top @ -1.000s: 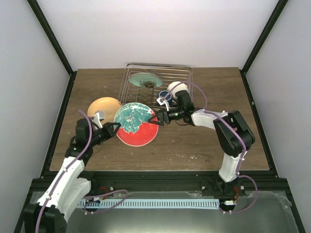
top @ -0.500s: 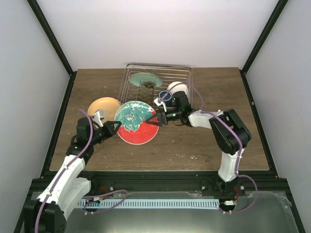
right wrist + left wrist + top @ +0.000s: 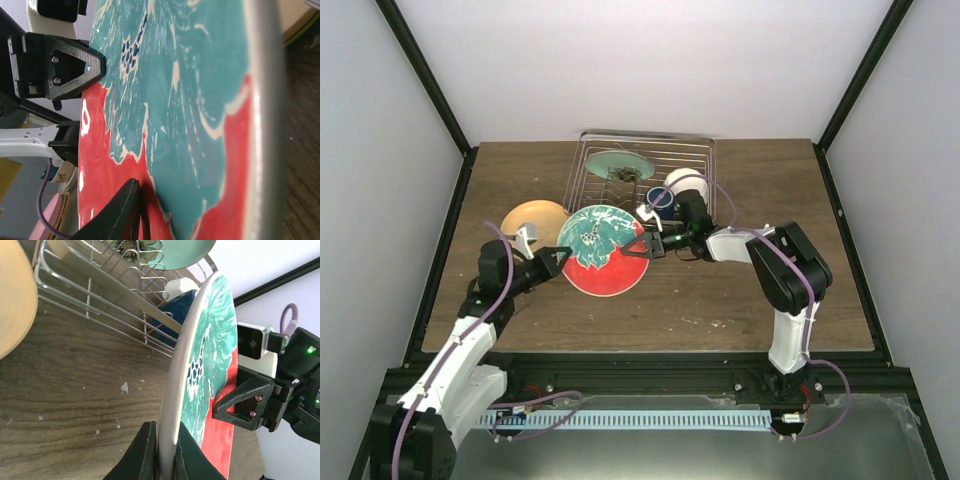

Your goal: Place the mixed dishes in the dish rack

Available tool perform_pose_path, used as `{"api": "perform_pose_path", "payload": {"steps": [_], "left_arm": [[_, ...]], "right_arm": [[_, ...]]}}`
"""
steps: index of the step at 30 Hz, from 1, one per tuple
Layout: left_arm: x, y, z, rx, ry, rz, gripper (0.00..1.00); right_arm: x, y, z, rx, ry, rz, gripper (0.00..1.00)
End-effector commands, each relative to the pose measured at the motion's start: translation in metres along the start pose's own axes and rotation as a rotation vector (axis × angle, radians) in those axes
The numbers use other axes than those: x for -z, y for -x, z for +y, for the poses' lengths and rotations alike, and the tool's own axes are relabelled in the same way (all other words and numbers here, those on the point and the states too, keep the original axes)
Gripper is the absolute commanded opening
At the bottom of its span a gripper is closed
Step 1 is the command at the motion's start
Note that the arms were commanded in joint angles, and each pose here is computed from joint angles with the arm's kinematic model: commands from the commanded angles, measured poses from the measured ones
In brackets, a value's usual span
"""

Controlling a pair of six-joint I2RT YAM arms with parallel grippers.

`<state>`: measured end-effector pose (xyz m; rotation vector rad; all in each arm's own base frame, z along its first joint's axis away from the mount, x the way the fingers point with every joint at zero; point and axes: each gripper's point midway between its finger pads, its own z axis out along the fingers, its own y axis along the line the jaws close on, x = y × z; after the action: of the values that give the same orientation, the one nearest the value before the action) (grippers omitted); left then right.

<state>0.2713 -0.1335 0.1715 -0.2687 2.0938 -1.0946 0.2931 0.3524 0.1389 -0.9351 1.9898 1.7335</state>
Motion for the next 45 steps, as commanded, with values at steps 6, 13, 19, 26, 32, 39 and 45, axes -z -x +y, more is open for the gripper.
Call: {"api": "perform_pose_path", "payload": {"steps": [6, 13, 19, 26, 32, 39, 45], "left_arm": [[0.001, 0.024, -0.028, -0.047, -0.098, -0.084, 0.15], [0.003, 0.027, -0.028, -0.065, -0.075, -0.089, 0.34], [0.003, 0.025, -0.026, -0.066, -0.07, -0.085, 0.41], [0.005, 0.024, -0.022, -0.082, -0.039, -0.084, 0.85], [0.02, 0.04, -0.005, -0.154, 0.139, -0.146, 1.0], [0.054, 0.084, 0.021, -0.256, 0.436, -0.252, 1.0], [0.052, 0.115, 0.048, -0.262, 0.512, -0.229, 1.0]], "right_arm": [[-0.009, 0.011, 0.018, 0.12, 0.039, 0.005, 0.03], [-0.006, 0.016, 0.019, 0.144, 0.002, -0.006, 0.01], [-0.004, 0.021, 0.022, 0.16, -0.018, -0.022, 0.01], [0.004, 0.031, 0.023, 0.196, -0.083, -0.046, 0.01], [0.017, 0.037, 0.02, 0.252, -0.189, -0.047, 0.01], [0.036, 0.046, 0.035, 0.36, -0.269, -0.056, 0.01], [0.057, 0.065, 0.073, 0.554, -0.326, -0.14, 0.01]]}}
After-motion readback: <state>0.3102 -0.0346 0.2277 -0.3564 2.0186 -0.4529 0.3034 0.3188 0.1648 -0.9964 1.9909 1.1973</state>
